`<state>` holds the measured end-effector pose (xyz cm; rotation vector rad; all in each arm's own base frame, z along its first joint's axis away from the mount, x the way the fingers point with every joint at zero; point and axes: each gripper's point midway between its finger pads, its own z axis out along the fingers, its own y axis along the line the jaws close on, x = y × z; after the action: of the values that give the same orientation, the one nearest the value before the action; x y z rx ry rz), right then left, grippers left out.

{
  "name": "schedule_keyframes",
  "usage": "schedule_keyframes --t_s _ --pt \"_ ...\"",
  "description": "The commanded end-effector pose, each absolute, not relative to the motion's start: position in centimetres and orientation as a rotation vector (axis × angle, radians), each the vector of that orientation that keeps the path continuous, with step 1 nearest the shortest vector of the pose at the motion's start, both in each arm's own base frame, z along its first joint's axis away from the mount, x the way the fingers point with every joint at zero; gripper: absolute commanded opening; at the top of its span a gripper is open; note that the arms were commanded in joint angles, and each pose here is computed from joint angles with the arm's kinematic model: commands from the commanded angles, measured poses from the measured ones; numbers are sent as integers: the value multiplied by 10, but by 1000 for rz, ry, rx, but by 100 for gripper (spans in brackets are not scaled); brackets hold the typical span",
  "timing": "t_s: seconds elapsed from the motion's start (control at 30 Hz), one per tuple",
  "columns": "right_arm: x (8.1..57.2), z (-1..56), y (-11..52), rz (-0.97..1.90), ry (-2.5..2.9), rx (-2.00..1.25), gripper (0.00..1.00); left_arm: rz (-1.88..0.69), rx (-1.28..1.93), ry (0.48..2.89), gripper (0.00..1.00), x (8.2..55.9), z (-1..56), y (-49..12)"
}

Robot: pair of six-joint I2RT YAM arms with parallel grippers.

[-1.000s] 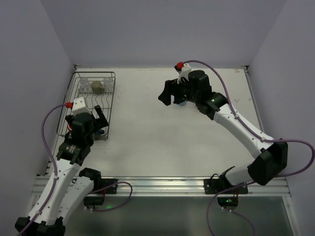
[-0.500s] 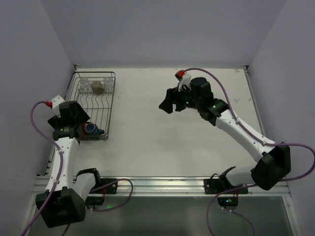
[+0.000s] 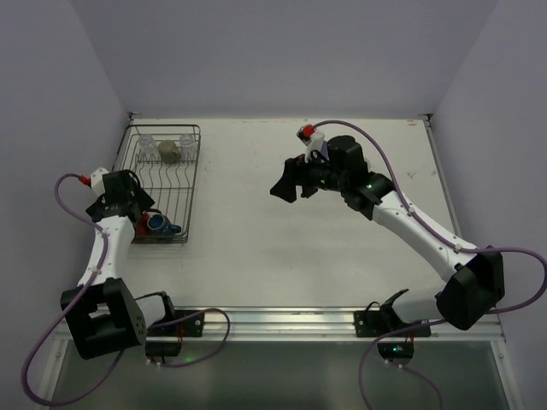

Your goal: Unload the cups from the dish rack

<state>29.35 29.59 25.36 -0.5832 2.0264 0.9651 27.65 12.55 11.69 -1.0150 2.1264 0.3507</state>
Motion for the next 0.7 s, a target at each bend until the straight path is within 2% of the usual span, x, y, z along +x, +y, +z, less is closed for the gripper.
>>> schedule_keyframes --t_s 0.0,0.4,0.5,0.53,0.6,0.67 --pt "290 268 309 1003 1974 -641 76 318 -1083 2056 100 290 119 131" --pt "286 263 319 1007 1984 -682 77 324 -1080 2112 100 295 95 131" --pt "286 265 318 1005 1978 -679 77 302 -1084 2119 83 296 92 128" --pt "285 265 318 1003 1978 -678 77 293 -1082 2112 69 296 94 128" --pt "283 272 317 1012 1959 -675 77 263 -1056 2064 51 299 107 125" --pt "280 274 317 1032 1951 -668 77 232 -1024 2000 40 303 126 125"
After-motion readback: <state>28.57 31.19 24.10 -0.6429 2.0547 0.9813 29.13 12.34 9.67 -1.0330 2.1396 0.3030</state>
